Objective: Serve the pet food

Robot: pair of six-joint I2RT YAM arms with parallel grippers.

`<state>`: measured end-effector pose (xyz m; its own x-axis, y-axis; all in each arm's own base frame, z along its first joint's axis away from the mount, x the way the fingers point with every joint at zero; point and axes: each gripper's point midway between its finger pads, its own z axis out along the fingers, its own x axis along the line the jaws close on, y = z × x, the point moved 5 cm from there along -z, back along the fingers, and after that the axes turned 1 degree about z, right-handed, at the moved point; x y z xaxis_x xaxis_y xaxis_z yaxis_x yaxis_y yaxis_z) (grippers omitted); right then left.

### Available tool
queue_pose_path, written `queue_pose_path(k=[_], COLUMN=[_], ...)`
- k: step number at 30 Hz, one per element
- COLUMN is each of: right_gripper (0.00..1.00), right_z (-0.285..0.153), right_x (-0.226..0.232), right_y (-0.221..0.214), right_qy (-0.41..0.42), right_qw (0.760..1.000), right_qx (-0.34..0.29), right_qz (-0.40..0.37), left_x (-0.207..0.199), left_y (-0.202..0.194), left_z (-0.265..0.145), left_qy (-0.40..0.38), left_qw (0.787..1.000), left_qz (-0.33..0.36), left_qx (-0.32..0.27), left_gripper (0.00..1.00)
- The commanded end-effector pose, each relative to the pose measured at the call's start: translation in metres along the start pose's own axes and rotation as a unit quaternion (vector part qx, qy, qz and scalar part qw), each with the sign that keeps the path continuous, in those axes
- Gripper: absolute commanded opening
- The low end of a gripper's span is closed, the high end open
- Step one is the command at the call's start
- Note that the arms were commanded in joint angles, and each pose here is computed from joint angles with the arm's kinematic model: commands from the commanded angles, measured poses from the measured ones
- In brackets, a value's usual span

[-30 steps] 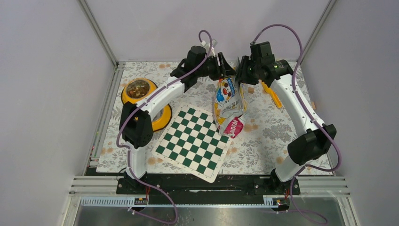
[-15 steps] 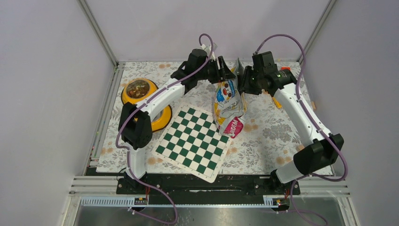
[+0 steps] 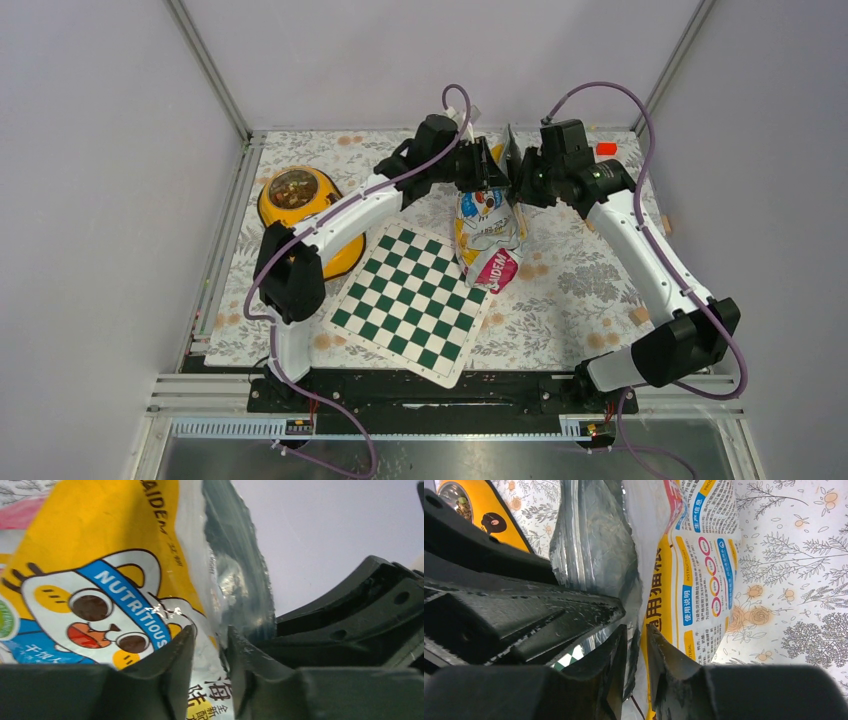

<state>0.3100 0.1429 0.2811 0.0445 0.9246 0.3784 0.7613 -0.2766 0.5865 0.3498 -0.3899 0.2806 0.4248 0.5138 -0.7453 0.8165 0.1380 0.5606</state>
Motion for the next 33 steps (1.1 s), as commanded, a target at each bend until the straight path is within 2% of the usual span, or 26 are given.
queue_pose_path(k=[1,4,8,16,21,25,28,33], right_gripper=[0.24,0.12,0.0,0.0,0.0,0.0,0.0,0.0], right_z=[-0.009,-0.017,-0.04,-0.072,-0.092,-0.118,-0.144,-0.18], right_x=[0.003,0.0,-0.01,-0.02,-0.03,-0.031,-0.029,-0.022], right_y=[-0.007,-0.004,0.012,0.034,0.061,0.091,0.112,0.138], right_qy=[0.012,0.001,-0.048,-0.099,-0.134,-0.139,-0.142,-0.135], right_qw=[1.0,1.0,0.998,0.989,0.979,0.968,0.952,0.931], right_qx=[0.006,-0.003,-0.038,-0.089,-0.144,-0.208,-0.27,-0.339], right_qz=[-0.001,-0.008,-0.033,-0.067,-0.055,-0.031,-0.019,-0.008], left_x=[-0.03,-0.03,-0.032,-0.02,-0.024,-0.042,-0.056,-0.065], left_y=[0.001,0.008,0.032,0.072,0.087,0.096,0.099,0.101], left_z=[-0.017,-0.022,-0.044,-0.097,-0.121,-0.128,-0.126,-0.122], left_qy=[-0.028,-0.011,0.012,0.067,0.066,0.038,0.0,-0.033], left_qw=[1.0,1.0,0.997,0.991,0.99,0.991,0.992,0.991], left_qz=[0.005,0.022,0.063,0.085,0.082,0.083,0.075,0.076], left_qx=[-0.005,-0.01,-0.041,-0.076,-0.091,-0.102,-0.102,-0.102], left_gripper=[0.2,0.0,0.0,0.0,0.0,0.0,0.0,0.0])
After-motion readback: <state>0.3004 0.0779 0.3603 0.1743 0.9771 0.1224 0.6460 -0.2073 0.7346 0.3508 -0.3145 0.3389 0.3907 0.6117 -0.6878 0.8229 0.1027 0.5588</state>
